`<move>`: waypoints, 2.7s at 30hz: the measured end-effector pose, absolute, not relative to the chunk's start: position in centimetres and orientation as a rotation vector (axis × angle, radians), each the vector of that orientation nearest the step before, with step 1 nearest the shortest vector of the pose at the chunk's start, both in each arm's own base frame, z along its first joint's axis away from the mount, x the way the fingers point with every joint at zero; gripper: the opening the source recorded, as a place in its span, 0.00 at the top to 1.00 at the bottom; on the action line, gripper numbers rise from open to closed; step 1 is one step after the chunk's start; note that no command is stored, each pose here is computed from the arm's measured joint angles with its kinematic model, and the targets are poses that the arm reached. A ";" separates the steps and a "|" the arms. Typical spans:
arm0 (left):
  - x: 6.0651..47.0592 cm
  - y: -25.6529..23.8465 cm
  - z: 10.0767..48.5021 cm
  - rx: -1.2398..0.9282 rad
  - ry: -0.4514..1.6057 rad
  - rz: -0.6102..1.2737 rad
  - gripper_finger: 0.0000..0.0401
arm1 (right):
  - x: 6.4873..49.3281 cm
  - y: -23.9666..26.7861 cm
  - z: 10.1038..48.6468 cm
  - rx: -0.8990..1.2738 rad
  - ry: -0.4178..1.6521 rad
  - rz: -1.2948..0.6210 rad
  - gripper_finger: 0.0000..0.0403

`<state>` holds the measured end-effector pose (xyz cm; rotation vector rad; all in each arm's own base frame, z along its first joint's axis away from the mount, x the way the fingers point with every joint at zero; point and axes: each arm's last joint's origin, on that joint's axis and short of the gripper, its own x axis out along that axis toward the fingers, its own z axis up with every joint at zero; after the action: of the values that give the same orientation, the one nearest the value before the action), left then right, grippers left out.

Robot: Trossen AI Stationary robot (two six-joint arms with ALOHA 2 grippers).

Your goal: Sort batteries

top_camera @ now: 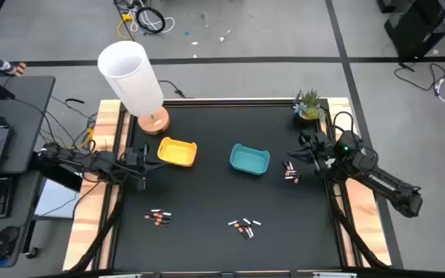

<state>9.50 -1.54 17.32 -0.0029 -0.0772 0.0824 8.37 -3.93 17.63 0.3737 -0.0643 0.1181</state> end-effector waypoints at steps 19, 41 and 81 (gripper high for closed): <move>9.5 -1.5 17.3 -0.003 -0.078 0.083 0.95 | 8.4 -3.9 17.6 0.374 -0.064 0.118 0.99; 9.5 -1.5 17.3 -0.003 -0.077 0.083 0.95 | 8.4 -3.9 17.6 0.374 -0.064 0.118 0.99; 9.5 -1.5 17.7 -0.233 -0.123 0.070 0.95 | 8.4 -4.1 17.7 0.327 -0.080 0.072 0.99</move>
<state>9.47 -1.53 17.69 -0.2335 -0.1234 0.0698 8.38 -4.06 17.66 0.3269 -0.0804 0.0719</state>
